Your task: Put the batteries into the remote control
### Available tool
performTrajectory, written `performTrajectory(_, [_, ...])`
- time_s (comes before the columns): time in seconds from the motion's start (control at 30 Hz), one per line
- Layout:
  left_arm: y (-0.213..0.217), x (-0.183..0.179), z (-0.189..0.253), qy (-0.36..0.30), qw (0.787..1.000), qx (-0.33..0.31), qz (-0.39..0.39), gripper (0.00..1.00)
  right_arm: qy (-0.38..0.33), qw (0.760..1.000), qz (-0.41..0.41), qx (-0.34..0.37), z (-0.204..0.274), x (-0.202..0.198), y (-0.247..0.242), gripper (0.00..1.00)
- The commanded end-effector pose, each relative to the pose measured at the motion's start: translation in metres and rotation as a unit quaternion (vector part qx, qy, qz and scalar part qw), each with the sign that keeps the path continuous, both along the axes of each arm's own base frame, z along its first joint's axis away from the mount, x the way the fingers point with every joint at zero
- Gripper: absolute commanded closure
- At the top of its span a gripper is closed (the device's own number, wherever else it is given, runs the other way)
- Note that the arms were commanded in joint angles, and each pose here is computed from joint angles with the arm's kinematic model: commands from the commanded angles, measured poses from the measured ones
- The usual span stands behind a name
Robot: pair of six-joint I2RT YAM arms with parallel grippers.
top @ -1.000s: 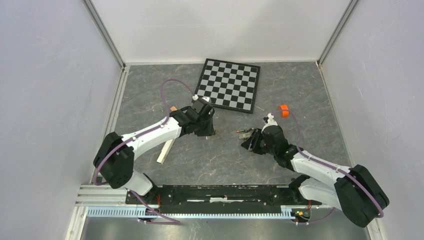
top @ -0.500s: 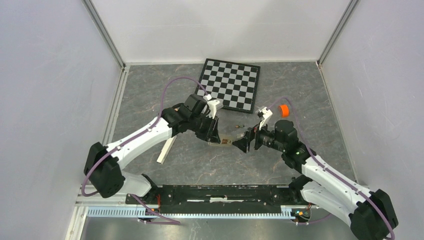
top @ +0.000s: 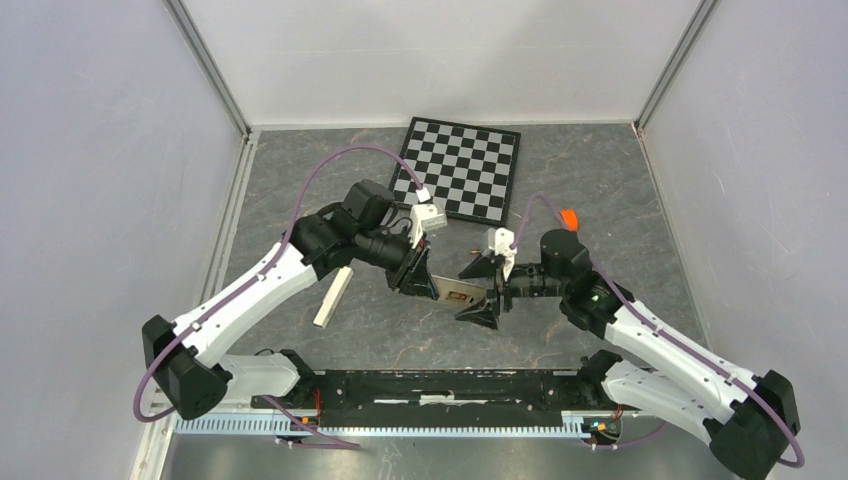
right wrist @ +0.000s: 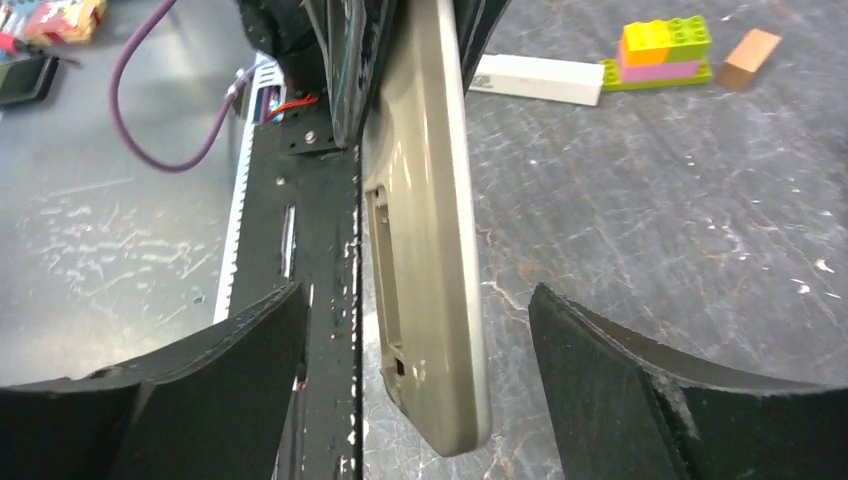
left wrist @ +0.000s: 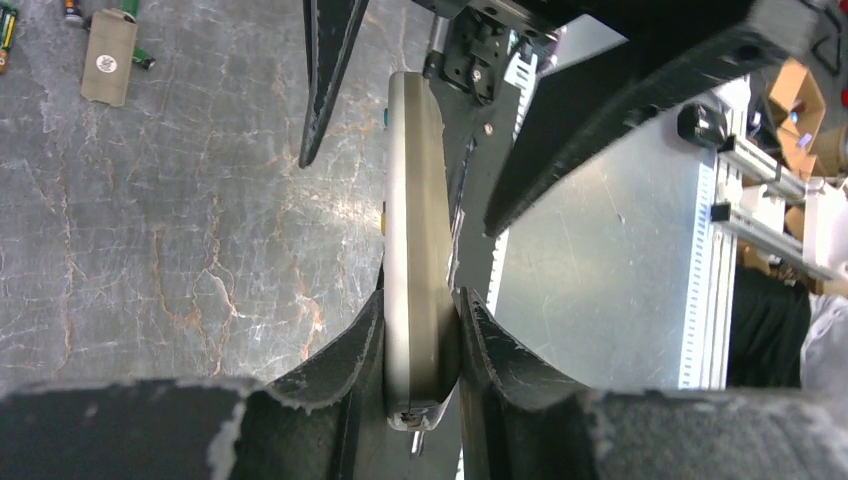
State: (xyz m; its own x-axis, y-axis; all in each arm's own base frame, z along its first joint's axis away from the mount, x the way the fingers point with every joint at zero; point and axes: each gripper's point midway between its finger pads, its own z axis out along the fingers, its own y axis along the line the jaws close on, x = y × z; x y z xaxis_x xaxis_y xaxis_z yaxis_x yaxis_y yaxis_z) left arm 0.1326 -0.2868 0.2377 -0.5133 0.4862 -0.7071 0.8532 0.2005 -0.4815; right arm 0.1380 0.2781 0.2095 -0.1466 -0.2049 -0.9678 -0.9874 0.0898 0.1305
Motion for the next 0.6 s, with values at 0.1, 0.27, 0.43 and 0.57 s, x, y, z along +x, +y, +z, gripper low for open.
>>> performTrajectory(0.1, [0.013,-0.024,0.019,-0.052,0.995,-0.029,-0.084,0.98,-0.018,0.997,0.081,0.001,0.015,-0.024,0.009,0.35])
performTrajectory(0.27, [0.013,-0.027,0.028,-0.064,0.993,-0.043,-0.093,0.98,-0.013,0.995,0.098,-0.005,0.024,-0.027,0.014,0.54])
performTrajectory(0.43, [0.012,-0.033,0.046,-0.081,0.988,-0.073,-0.113,0.98,-0.002,0.994,0.109,-0.006,0.024,-0.028,0.02,0.6])
performTrajectory(0.57, [0.013,-0.037,0.056,-0.095,0.984,-0.088,-0.124,0.98,0.007,0.993,0.116,-0.007,0.022,-0.028,0.023,0.62])
